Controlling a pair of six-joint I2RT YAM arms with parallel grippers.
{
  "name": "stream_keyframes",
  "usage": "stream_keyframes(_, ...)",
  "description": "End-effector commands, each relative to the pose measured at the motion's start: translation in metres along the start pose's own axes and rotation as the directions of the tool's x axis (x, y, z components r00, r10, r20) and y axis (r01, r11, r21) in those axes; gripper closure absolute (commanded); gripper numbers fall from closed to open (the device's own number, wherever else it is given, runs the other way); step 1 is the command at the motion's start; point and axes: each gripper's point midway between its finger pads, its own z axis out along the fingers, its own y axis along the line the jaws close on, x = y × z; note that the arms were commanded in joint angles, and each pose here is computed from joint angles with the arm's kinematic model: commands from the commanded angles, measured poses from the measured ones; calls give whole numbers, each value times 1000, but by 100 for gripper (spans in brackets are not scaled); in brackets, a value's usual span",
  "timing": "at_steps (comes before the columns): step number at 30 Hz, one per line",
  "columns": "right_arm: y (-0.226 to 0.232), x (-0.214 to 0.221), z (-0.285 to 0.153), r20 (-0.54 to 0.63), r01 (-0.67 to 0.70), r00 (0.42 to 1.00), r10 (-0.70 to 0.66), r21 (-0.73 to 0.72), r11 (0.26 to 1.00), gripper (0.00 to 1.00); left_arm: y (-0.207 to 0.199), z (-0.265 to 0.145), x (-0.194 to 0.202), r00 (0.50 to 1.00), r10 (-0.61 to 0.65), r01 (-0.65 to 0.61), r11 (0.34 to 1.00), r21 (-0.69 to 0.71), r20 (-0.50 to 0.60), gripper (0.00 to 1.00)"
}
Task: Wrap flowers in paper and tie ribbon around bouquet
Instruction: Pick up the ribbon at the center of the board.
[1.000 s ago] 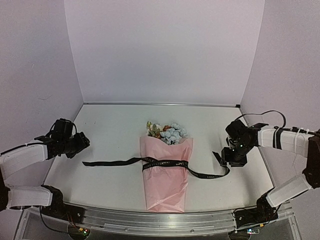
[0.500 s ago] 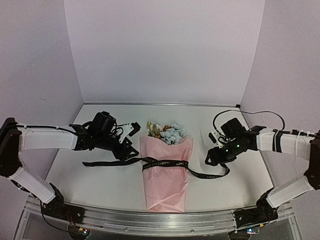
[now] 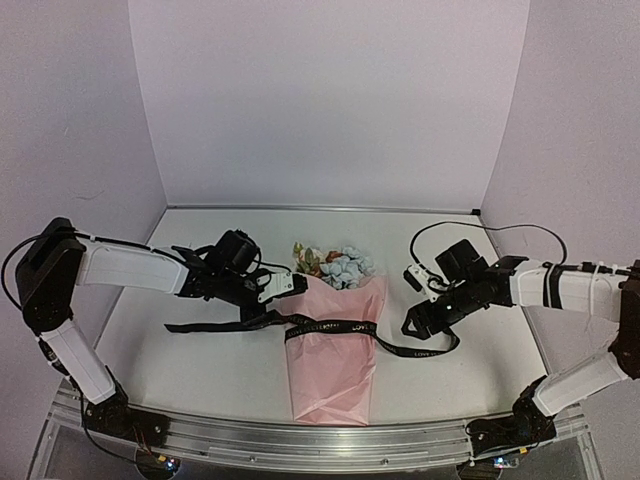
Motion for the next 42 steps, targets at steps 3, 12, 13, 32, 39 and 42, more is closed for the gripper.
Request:
stream_keyframes(3, 6, -1, -2, 25, 66, 998, -66, -7, 998, 31, 2, 15, -14, 994, 104, -104, 994, 14, -14, 39)
stream_keyframes(12, 12, 5, 4, 0, 110, 994, -110, -25, 994, 31, 3, 31, -16, 995, 99, -99, 995, 7, -26, 70)
stream_keyframes(13, 13, 7, 5, -4, 136, 991, -136, -29, 990, 30, 3, 30, -18, 995, 97, -97, 995, 3, -26, 79)
stream_keyframes(32, 43, 13, 51, 2, 482, 876, -483, -25, 876, 26, 0, -8, -38, 998, -24, 29, 996, -86, 63, 100)
stream_keyframes(39, 46, 9, 75, -4, 508, 861, -508, 25, 861, 30, 1, -14, -41, 996, -33, 41, 994, -97, 78, 100)
stream_keyframes(42, 39, 3, 84, -4, 506, 862, -507, 76, 859, 34, 1, -16, -42, 995, -50, 59, 993, -102, 82, 100)
